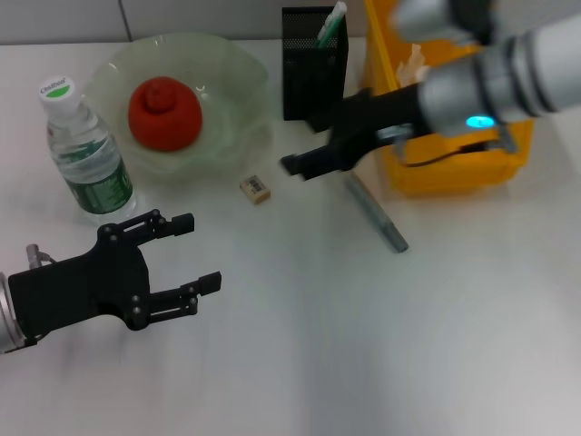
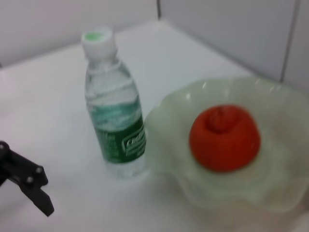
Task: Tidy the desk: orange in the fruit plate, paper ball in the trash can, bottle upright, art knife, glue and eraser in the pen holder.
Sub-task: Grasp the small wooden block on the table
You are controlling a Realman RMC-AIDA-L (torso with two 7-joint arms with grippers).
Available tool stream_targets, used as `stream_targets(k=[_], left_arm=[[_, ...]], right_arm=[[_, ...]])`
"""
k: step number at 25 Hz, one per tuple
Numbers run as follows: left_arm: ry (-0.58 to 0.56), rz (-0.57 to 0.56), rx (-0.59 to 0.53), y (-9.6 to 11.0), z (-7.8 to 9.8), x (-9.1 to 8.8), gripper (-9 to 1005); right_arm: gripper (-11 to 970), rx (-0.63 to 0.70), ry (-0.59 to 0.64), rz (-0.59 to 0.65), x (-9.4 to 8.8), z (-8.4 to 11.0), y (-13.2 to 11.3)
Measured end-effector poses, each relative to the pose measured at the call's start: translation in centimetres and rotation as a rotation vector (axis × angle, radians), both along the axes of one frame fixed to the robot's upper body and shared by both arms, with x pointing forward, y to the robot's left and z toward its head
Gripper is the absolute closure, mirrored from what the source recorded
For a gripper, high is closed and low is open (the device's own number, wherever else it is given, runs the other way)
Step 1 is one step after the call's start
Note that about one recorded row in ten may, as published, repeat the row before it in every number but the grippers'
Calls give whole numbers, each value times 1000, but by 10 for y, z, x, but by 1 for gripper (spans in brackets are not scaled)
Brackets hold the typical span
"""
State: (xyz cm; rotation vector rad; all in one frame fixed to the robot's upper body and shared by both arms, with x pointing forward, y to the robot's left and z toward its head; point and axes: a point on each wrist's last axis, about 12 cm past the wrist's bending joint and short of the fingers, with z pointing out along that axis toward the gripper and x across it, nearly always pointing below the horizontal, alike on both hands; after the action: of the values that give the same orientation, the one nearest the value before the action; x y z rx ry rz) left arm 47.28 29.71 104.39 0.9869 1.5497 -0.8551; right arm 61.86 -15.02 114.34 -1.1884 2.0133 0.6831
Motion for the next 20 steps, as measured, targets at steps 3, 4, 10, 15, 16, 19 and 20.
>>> stream_targets(k=[3, 4, 10, 15, 16, 19, 20], left_arm=[[1, 3, -1, 1, 0, 0, 198], [1, 3, -1, 1, 0, 0, 198], [-10, 4, -65, -11, 2, 5, 198], [-10, 7, -101, -19, 4, 10, 198], [-4, 13, -131, -29, 6, 20, 198], [25, 27, -142, -38, 10, 35, 198], [25, 27, -142, -38, 10, 35, 198]], right_arm=[[156, 127, -46, -3, -11, 1, -27], [156, 181, -57, 1, -17, 0, -36], [156, 489, -188, -23, -56, -17, -94], [156, 626, -300, -97, -98, -40, -145], [156, 637, -311, -106, -106, -45, -154], [156, 629, -329, -105, -131, -58, -174], [156, 629, -329, -105, -131, -58, -174]])
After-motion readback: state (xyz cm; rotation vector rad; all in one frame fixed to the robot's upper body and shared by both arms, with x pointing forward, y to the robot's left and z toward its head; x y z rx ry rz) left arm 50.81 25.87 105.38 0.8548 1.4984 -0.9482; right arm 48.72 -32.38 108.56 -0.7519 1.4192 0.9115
